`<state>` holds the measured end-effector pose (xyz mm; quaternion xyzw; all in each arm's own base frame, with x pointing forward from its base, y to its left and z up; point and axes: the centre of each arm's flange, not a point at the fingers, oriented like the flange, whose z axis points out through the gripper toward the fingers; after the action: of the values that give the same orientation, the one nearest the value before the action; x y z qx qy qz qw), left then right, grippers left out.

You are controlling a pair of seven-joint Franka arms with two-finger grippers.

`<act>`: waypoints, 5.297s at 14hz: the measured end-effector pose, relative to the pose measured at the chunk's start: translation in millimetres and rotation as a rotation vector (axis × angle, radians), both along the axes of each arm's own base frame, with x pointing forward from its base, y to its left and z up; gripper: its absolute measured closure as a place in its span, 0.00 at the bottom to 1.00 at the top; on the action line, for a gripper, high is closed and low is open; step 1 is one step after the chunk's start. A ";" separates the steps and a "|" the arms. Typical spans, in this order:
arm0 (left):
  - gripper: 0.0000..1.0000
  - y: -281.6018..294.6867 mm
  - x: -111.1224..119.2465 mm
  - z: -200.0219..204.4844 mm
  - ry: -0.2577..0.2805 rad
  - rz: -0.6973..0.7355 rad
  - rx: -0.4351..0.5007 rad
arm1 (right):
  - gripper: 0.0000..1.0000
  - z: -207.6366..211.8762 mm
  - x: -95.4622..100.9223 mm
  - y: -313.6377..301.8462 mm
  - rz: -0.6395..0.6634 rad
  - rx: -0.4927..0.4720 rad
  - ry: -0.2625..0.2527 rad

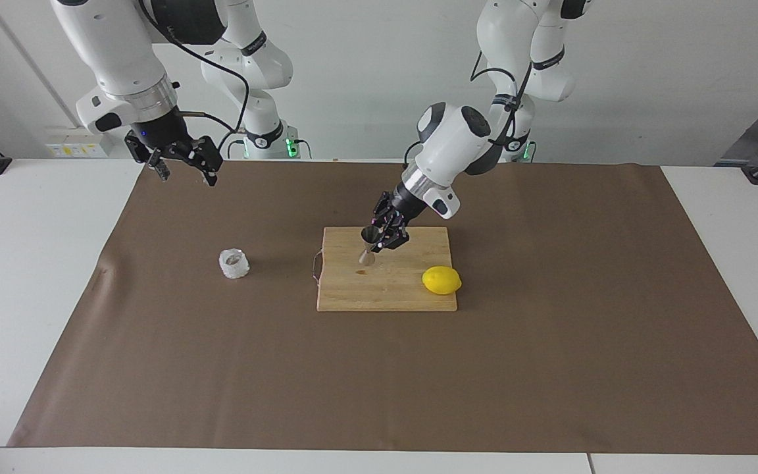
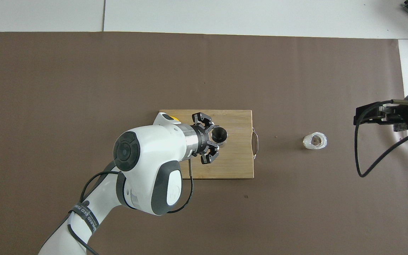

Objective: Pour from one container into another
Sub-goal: 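Lift the metal cup with the left gripper and carry it over the board, then set the metal cup on the board and open the left gripper, then retract the left gripper while the right gripper reaches the white cup, then close the right gripper around the small white cup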

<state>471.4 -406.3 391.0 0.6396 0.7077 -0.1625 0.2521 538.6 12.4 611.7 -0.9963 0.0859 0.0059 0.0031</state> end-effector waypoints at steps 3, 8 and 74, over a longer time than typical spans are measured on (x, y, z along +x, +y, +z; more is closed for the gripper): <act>0.51 -8.6 -9.0 -8.5 0.006 -0.017 0.009 | 0.00 0.0 0.0 0.0 0.000 0.000 0.000; 0.51 -8.3 -13.2 -15.3 0.006 -0.019 0.020 | 0.00 -0.2 0.0 0.0 0.000 0.000 0.000; 0.00 385.0 68.6 228.4 -0.403 -1.690 0.561 | 0.00 -364.9 -12.7 -102.7 1.712 0.480 -0.606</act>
<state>540.0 -21.4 619.3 0.9992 -0.0400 -0.0001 0.0031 526.0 -90.3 246.9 -0.6522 -0.6842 -0.2358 0.2254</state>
